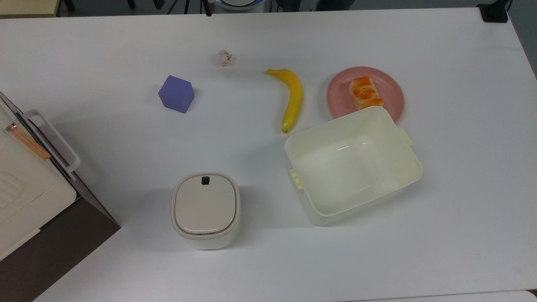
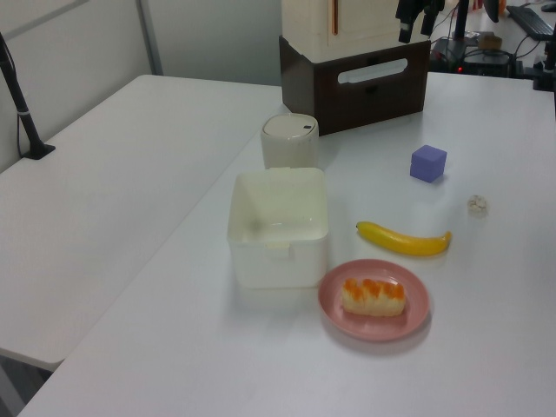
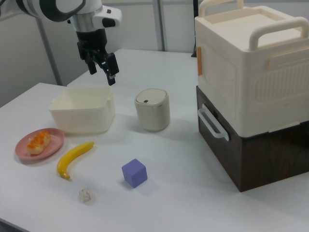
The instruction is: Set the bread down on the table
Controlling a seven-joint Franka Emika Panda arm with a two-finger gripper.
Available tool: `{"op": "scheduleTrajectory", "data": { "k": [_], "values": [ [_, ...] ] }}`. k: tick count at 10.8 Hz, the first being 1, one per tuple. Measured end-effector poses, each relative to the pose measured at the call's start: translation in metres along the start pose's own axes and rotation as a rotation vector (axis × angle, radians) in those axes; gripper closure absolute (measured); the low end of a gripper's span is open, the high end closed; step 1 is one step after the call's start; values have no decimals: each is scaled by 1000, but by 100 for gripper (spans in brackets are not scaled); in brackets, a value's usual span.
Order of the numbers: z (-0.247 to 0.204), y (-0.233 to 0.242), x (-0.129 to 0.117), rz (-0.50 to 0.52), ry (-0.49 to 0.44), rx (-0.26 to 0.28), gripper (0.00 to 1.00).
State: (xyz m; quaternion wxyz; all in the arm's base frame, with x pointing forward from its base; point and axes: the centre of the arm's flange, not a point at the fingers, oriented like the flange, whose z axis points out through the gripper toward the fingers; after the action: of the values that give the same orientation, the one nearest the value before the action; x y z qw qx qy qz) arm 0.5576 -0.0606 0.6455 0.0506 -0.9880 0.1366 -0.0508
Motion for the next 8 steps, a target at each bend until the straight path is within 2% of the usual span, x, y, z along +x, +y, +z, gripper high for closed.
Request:
{"op": "scheduleTrajectory", "data": {
  "k": [4,8],
  "values": [
    [0,12,0,15,-12,-22,0],
    [0,14,0,17,-12,-23,0]
  ]
}}
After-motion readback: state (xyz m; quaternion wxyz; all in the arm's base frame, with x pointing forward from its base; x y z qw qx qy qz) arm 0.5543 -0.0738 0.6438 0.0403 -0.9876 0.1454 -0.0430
